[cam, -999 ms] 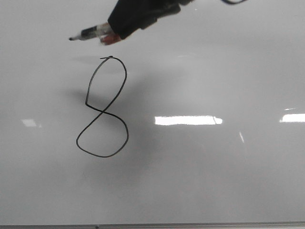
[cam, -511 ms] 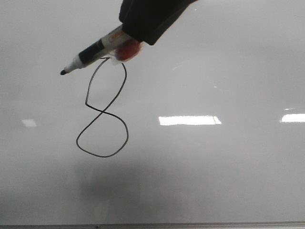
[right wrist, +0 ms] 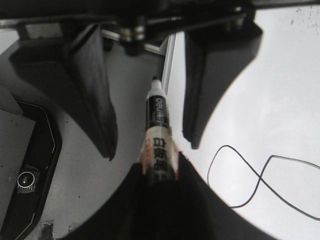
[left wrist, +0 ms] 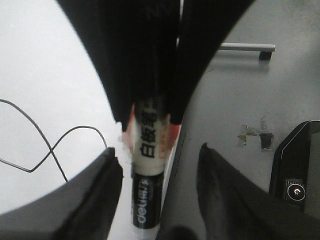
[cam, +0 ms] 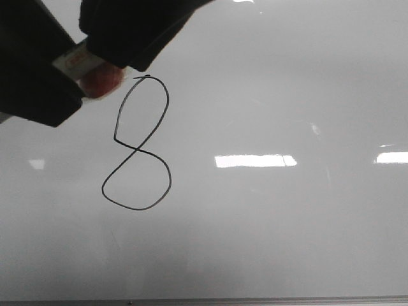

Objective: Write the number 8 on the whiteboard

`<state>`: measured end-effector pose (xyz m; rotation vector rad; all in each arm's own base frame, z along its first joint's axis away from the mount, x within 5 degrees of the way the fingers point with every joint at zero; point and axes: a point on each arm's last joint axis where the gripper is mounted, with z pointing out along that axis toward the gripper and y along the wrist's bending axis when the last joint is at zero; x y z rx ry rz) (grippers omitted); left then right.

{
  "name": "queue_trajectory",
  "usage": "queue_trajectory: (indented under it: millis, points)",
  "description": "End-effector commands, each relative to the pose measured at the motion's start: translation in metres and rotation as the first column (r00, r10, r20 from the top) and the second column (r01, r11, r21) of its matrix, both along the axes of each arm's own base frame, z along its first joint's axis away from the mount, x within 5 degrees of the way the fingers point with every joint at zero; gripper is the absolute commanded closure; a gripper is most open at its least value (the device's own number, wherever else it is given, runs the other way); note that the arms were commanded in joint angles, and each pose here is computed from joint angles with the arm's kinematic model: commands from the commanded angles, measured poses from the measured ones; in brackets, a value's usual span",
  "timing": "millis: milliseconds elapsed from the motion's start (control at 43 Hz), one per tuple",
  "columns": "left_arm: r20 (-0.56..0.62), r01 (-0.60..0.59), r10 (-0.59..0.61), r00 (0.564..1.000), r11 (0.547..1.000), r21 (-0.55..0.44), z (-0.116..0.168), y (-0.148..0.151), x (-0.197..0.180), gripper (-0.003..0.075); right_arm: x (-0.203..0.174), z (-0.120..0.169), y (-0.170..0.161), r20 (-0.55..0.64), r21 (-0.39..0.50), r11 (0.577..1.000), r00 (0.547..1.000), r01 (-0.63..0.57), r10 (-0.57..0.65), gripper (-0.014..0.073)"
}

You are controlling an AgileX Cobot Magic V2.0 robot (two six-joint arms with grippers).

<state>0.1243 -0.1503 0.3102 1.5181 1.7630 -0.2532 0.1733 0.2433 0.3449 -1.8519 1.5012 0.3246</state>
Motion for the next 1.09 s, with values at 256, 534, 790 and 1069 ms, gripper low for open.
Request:
queue_trajectory:
  millis: [256, 534, 790, 1069]
  points:
    - [0.054, 0.001, 0.002, 0.999, 0.998, -0.068, 0.016, -0.003, 0.001, 0.0699, -0.003, 0.026, -0.003, 0.076, 0.101, 0.995, 0.997, 0.008, -0.015, 0.0652]
    - [0.053, 0.000, 0.004, 0.999, 0.998, -0.069, 0.016, -0.003, 0.001, 0.0741, -0.004, 0.026, -0.002, 0.053, 0.118, 0.993, 0.998, 0.010, -0.016, 0.0435]
    - [0.023, -0.049, 0.052, 0.998, 0.995, -0.082, 0.014, -0.001, 0.005, 0.0741, -0.009, 0.041, -0.012, 0.089, 0.177, 0.984, 0.995, 0.028, -0.044, 0.0099]
    - [-0.136, -0.416, 0.401, 0.906, 0.903, -0.112, -0.005, 0.037, 0.035, 0.0741, -0.004, 0.060, -0.075, -0.006, 0.328, 0.887, 0.940, 0.324, -0.341, 0.0137]
